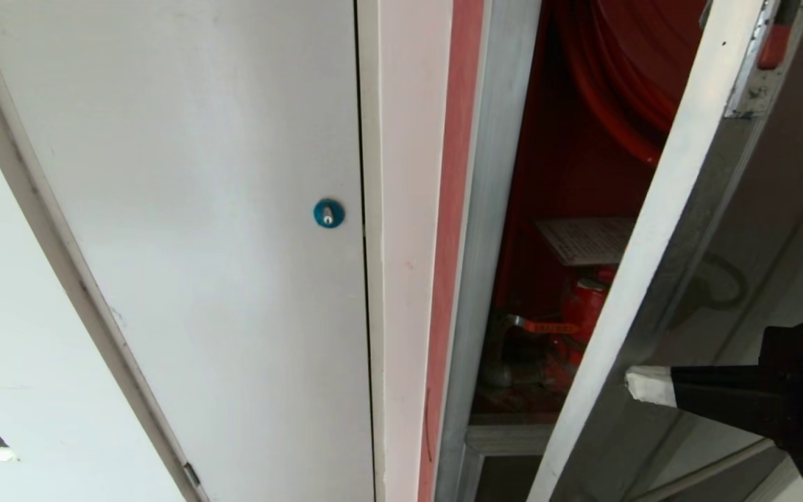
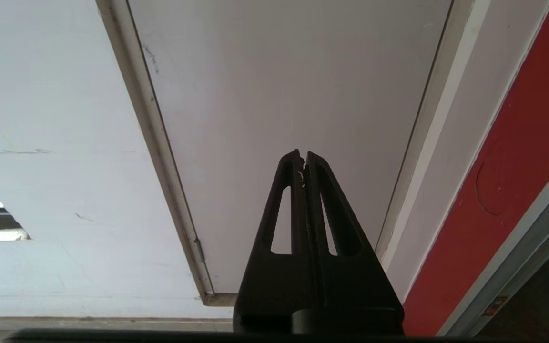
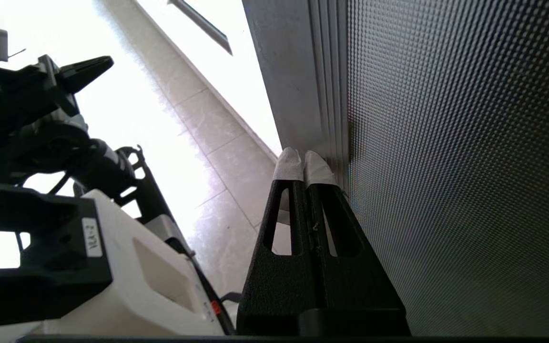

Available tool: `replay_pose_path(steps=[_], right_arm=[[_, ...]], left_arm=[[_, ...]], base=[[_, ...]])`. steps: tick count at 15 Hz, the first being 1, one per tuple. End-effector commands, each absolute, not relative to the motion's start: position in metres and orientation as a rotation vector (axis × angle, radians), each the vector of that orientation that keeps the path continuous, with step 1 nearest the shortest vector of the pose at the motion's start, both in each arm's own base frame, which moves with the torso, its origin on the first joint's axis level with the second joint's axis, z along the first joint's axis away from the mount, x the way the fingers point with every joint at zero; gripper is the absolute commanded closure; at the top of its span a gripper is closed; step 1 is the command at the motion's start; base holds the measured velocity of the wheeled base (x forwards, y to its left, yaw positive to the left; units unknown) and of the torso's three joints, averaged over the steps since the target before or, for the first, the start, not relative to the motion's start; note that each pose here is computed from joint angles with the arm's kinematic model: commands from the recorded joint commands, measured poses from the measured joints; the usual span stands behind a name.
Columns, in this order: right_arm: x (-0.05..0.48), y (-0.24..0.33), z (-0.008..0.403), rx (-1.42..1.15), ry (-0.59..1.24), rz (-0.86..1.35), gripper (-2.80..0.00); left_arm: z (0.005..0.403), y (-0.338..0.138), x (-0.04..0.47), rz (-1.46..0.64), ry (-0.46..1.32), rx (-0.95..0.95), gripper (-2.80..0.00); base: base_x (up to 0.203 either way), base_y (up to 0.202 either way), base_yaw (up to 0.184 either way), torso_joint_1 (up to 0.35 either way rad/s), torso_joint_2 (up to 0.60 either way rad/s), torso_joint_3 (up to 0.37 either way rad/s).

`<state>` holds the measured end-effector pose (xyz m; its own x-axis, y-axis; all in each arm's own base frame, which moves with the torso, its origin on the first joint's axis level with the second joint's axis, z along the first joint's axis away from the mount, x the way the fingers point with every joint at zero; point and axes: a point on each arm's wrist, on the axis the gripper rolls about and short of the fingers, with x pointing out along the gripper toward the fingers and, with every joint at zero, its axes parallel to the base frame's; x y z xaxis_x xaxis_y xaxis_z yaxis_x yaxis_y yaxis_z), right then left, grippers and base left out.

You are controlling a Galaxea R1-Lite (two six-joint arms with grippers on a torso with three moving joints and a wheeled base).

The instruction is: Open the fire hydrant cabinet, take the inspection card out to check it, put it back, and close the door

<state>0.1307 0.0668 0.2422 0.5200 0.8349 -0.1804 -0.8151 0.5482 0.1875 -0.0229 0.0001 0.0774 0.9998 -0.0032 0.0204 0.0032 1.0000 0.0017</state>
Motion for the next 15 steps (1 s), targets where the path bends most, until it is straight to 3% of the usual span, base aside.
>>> replay_pose_path(steps=[1,15], right_arm=[[0.149,0.074,0.236,0.086,0.298,0.974,0.00],[0.244,0.107,0.215,0.056,0.230,0.736,0.00]], left_arm=[[0.075,0.000,-0.022,-0.003,-0.009,0.002,0.00],[0.074,0.000,-0.022,-0.003,-0.009,0.002,0.00]], base=[[0.000,0.000,0.000,0.000,0.00,0.000],[0.000,0.000,0.000,0.000,0.00,0.000]])
